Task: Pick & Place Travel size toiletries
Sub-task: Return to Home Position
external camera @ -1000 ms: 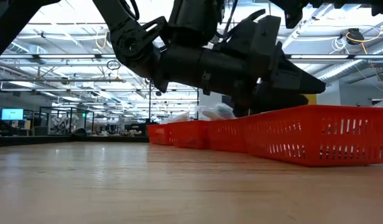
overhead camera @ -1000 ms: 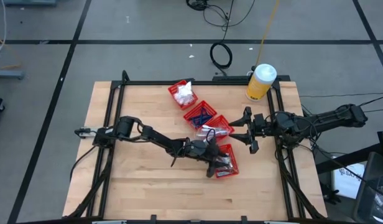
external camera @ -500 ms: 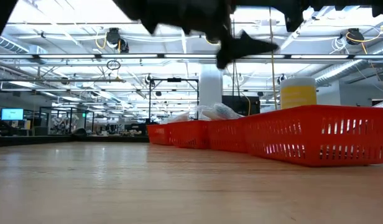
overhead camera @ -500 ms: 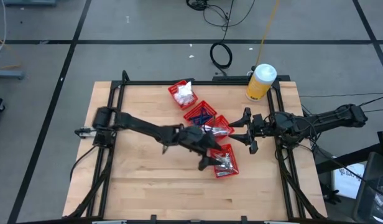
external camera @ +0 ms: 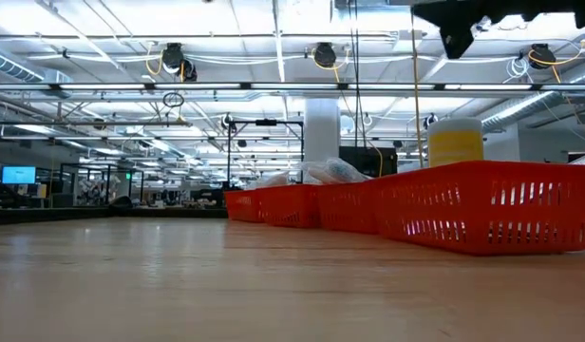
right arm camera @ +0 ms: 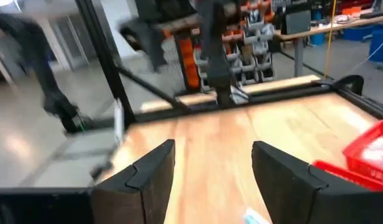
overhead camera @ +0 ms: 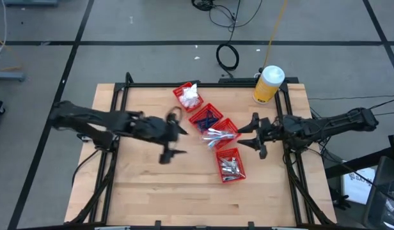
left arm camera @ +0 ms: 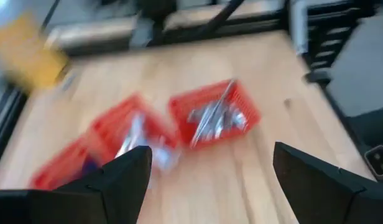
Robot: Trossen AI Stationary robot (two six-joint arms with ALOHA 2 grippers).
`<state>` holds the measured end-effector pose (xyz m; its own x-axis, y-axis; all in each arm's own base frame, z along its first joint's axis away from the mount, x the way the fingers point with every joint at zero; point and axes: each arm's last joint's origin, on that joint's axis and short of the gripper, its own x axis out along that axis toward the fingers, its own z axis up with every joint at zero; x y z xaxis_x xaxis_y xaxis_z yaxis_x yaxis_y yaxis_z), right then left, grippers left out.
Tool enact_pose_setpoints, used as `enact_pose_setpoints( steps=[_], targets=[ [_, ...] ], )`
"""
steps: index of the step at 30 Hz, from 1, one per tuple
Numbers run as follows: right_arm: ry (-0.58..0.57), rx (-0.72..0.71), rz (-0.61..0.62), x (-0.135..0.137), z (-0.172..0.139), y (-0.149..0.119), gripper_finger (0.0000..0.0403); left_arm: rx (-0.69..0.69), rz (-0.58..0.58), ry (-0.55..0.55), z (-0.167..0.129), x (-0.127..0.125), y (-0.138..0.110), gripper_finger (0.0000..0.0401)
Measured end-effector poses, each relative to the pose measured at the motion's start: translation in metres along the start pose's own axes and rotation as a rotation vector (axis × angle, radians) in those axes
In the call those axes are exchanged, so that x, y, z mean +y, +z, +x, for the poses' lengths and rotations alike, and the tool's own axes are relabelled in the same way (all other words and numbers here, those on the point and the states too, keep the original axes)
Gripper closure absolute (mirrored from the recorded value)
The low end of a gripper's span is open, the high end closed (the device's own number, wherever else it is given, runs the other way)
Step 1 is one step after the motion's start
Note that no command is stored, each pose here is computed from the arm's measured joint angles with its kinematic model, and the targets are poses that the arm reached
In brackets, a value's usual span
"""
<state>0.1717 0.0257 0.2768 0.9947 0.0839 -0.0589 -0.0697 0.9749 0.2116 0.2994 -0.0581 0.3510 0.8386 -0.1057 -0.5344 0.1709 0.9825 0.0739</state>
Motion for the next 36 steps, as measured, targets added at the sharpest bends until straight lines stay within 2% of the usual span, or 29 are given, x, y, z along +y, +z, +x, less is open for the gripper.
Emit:
enact_pose_setpoints(
  steps=[3, 6, 11, 13, 17, 21, 25, 31, 36],
  targets=[
    [0.015, -0.047, 0.055, 0.001, -0.014, 0.008, 0.0202, 0.035, -0.106, 0.084, -0.033, 0.004, -0.014, 0.0069],
    [0.022, -0.082, 0.029, 0.0, -0.035, 0.014, 0.0202, 0.007, -0.109, 0.142, -0.056, 0.004, -0.037, 0.0066],
    [0.007, -0.029, -0.061, -0.003, -0.067, 0.009, 0.0202, -0.205, -0.124, 0.225, -0.097, 0.002, -0.09, 0.0072],
    [0.003, -0.022, -0.06, -0.004, -0.073, 0.008, 0.0202, -0.235, -0.08, 0.227, -0.1, 0.001, -0.121, 0.0076],
    [0.002, 0.003, -0.086, -0.005, -0.082, 0.004, 0.0202, -0.331, -0.092, 0.236, -0.099, 0.001, -0.173, 0.0077],
    [-0.006, 0.019, -0.109, -0.007, -0.091, -0.001, 0.0202, -0.424, -0.126, 0.245, -0.1, 0.001, -0.209, 0.007],
    [-0.02, -0.026, -0.115, -0.01, -0.1, -0.008, 0.0202, -0.469, -0.146, 0.243, -0.104, 0.001, -0.228, 0.007],
    [-0.008, -0.098, -0.093, -0.016, -0.108, -0.033, 0.0202, -0.541, -0.145, 0.247, -0.107, 0.001, -0.243, 0.008],
    [-0.007, -0.088, -0.097, -0.018, -0.1, -0.044, 0.0202, -0.495, -0.156, 0.243, -0.093, -0.001, -0.257, 0.0078]
  ],
)
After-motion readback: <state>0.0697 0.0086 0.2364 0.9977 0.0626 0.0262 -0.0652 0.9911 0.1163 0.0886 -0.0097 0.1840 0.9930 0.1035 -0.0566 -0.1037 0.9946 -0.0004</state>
